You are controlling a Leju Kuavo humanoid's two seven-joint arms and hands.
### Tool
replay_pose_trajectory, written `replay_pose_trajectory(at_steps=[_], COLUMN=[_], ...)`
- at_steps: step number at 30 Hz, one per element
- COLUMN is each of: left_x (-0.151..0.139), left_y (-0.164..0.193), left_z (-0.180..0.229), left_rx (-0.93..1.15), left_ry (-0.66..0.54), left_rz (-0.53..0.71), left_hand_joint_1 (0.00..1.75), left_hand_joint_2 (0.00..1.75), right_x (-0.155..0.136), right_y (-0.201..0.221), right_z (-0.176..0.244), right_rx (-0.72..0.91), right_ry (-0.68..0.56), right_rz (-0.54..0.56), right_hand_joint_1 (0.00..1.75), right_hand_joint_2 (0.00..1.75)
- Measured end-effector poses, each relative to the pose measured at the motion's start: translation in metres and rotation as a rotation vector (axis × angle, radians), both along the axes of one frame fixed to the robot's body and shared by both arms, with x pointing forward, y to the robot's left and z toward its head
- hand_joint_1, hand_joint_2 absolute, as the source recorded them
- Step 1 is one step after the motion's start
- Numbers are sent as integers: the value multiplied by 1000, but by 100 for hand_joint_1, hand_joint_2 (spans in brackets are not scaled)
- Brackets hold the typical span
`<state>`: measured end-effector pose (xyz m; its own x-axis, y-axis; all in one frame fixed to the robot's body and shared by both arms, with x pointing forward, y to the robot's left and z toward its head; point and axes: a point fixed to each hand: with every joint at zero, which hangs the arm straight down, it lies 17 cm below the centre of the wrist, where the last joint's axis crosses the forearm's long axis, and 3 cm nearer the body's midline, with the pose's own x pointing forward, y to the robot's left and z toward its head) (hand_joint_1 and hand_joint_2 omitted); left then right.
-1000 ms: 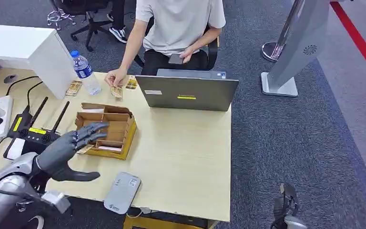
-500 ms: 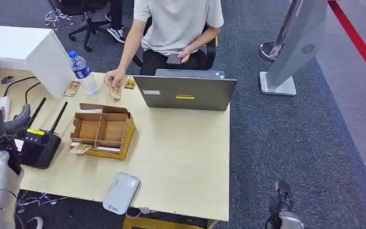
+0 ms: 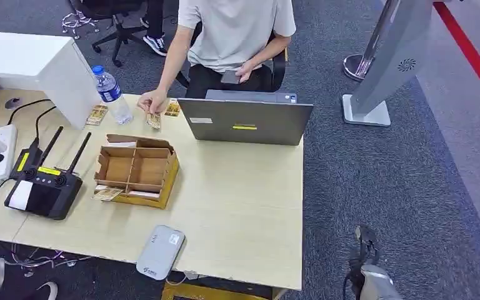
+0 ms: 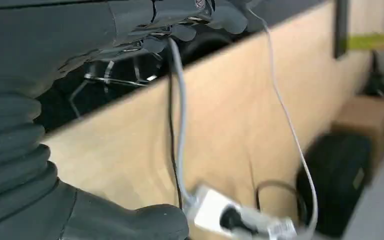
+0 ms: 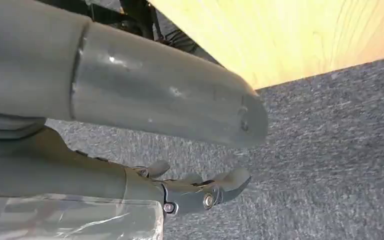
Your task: Pass the card to the sensor for recognition and then transmit it.
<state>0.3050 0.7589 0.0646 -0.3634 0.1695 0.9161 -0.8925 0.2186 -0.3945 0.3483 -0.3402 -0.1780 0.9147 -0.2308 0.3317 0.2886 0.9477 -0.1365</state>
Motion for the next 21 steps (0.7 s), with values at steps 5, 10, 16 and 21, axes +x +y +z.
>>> replay_pose_trajectory(at_steps=[5,10,16,21], left_x=[-80,-156,-189,-177], left_y=[7,-25,-52,-108], left_z=[-76,-150,-184,-222], left_rx=[-260,-442,-508,-515], left_ry=[41,144,276,561], left_rz=[157,232,266,93], left_hand_joint_1=[0,0,0,0], left_hand_joint_2=[175,175,0,175], right_x=[6,12,17,16], right_y=[4,6,8,12], right_z=[4,8,12,12], right_rx=[-5,-12,-14,-21], right_ry=[4,-5,-6,19], right_rz=[4,-4,0,27], right_hand_joint_1=[0,0,0,0], right_hand_joint_2=[0,0,0,175])
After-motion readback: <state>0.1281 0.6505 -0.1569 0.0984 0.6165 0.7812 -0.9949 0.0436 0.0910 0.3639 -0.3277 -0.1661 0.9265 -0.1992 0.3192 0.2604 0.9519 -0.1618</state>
